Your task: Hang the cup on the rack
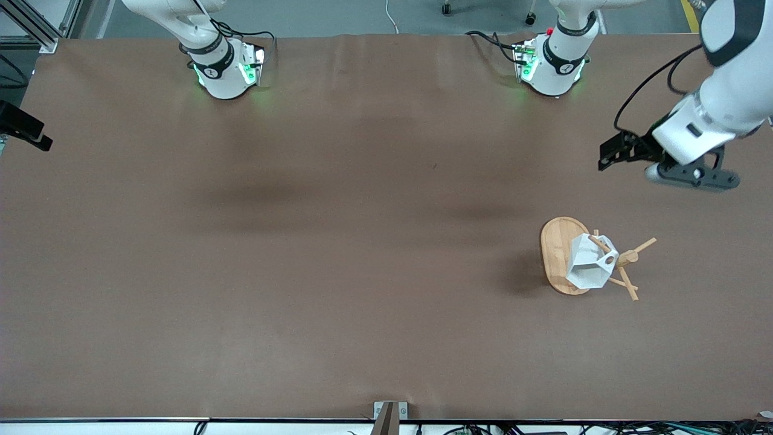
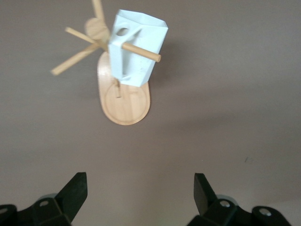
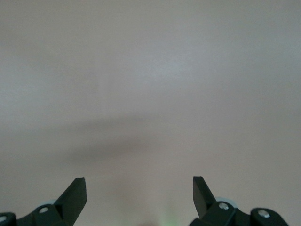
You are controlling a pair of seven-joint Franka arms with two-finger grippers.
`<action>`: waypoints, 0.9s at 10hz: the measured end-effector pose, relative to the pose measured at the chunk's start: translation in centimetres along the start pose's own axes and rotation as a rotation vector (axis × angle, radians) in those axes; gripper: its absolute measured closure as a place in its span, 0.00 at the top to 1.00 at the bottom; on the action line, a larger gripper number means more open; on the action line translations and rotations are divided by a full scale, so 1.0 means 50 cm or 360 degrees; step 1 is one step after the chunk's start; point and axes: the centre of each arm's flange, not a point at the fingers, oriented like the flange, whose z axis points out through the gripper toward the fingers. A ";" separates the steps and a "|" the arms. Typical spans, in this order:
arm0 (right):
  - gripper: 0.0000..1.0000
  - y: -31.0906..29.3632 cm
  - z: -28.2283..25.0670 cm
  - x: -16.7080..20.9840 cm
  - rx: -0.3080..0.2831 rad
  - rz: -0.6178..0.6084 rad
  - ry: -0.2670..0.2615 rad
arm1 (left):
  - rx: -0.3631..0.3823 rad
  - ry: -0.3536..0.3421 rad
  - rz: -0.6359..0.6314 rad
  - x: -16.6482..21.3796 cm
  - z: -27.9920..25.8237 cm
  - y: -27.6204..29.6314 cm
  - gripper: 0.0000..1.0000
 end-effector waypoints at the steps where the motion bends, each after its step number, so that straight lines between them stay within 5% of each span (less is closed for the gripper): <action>1: 1.00 0.002 0.000 0.000 -0.0008 -0.0001 0.0001 | 0.0019 0.0007 -0.0005 -0.015 -0.061 0.007 1.00; 5: 1.00 0.014 -0.001 0.000 -0.0005 0.0013 0.0002 | 0.0021 0.0066 0.0001 -0.020 -0.187 0.038 1.00; 9: 1.00 0.051 0.001 -0.001 0.0018 0.0051 0.0000 | 0.0022 -0.0010 -0.0059 0.007 -0.224 0.044 1.00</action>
